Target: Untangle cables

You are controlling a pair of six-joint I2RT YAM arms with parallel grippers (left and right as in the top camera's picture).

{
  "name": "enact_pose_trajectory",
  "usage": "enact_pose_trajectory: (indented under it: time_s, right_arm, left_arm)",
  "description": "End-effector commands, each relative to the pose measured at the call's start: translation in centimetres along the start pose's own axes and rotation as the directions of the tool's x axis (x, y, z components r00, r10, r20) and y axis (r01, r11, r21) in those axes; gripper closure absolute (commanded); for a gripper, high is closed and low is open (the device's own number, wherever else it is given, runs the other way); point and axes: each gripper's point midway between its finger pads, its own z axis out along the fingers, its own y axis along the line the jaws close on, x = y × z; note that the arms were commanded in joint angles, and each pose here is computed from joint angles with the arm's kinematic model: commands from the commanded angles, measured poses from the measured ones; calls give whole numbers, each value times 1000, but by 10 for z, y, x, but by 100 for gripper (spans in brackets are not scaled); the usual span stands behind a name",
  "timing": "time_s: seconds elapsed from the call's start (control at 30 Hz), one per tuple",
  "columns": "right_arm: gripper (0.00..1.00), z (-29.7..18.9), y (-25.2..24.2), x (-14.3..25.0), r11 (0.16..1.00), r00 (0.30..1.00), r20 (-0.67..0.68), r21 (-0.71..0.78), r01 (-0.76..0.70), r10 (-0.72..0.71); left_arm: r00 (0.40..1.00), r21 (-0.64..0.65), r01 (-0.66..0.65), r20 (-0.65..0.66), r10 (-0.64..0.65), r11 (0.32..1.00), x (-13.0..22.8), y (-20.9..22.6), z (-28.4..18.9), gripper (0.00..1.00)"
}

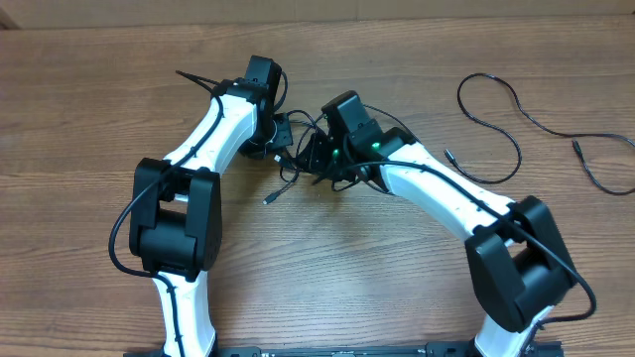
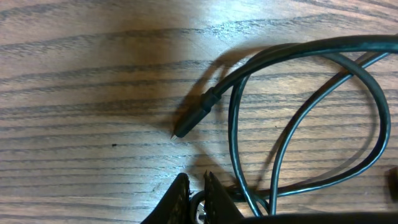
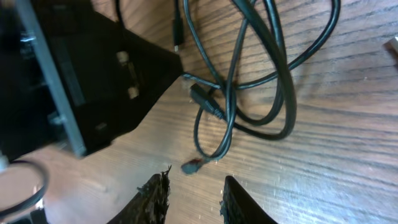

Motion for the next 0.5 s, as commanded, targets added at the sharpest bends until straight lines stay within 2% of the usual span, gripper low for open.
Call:
enact_pose_trajectory:
  time_s: [0.0, 0.33, 0.4, 0.47]
  right_arm:
    - [72, 29, -21, 3, 996, 998, 3, 65, -58, 58]
    - [76, 65, -40, 17, 994, 997, -44, 100, -53, 57]
    - [83, 65, -45, 15, 991, 998, -31, 123, -49, 53]
    - [86, 63, -54, 14, 985, 998, -15, 167, -53, 56]
  left_arm:
    - [1000, 14, 10, 4, -10, 1000, 0, -3, -3, 89]
    - [1000, 16, 10, 6, -10, 1000, 0, -4, -3, 89]
    - [1000, 16, 10, 6, -10, 1000, 0, -4, -3, 89]
    - [1000, 15, 10, 6, -10, 1000, 0, -4, -3, 89]
